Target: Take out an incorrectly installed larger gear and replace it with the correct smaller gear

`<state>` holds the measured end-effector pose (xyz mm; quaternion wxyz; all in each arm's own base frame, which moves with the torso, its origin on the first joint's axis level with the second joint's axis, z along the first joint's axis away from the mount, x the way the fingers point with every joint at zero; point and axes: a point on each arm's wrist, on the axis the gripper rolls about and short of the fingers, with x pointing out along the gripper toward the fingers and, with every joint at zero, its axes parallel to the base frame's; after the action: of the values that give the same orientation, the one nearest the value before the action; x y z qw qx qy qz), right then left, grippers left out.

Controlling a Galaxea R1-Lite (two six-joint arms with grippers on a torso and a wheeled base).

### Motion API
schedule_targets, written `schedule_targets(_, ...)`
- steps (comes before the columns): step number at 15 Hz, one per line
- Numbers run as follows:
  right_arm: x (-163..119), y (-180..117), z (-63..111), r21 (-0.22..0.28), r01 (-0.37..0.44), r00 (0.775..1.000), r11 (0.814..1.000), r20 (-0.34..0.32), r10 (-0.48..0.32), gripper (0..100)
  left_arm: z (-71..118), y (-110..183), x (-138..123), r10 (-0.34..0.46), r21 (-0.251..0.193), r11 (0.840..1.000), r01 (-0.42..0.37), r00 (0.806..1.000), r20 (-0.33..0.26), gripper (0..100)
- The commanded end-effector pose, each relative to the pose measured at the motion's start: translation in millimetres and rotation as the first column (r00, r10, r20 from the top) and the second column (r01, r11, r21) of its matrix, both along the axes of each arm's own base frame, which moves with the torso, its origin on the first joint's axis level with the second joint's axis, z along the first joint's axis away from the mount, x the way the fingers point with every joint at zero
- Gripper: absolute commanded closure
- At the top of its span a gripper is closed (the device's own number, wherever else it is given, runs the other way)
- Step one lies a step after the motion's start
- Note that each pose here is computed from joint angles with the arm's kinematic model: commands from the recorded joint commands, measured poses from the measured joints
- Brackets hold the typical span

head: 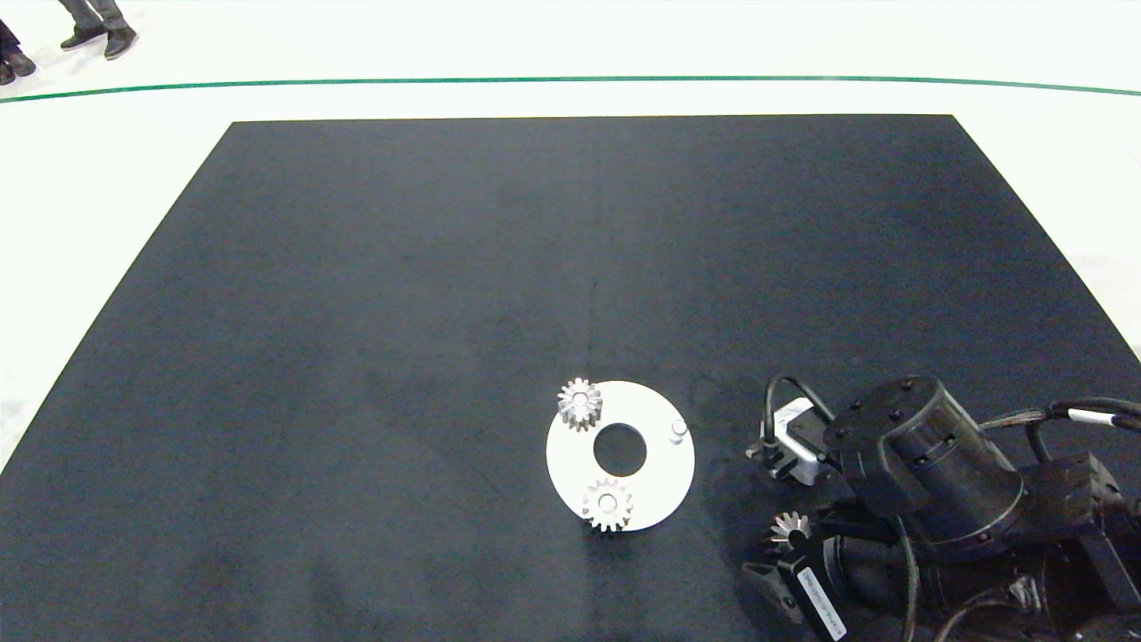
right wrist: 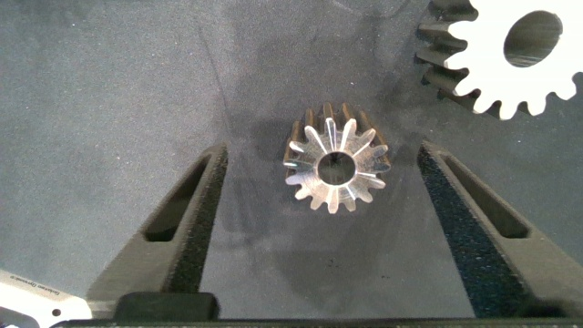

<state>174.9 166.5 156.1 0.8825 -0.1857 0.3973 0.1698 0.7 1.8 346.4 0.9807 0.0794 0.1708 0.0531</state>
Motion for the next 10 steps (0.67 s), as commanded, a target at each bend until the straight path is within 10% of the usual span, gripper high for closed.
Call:
schedule_targets(1, 2.8, -0.6, -2.6, -0.009, 0.01, 1.0, 1.0, -0.006, -0.01, 23, -0.5, 0.0, 0.0, 0.001, 0.001, 1.0, -0.001, 1.0, -0.006, 0)
schedule_targets(10, 4.8, -1.4, -4.0, -0.011, 0.021, 1.0, 1.0, -0.011, -0.021, 41, -0.3, 0.0, -0.5, 0.001, 0.001, 1.0, -0.001, 1.0, -0.003, 0)
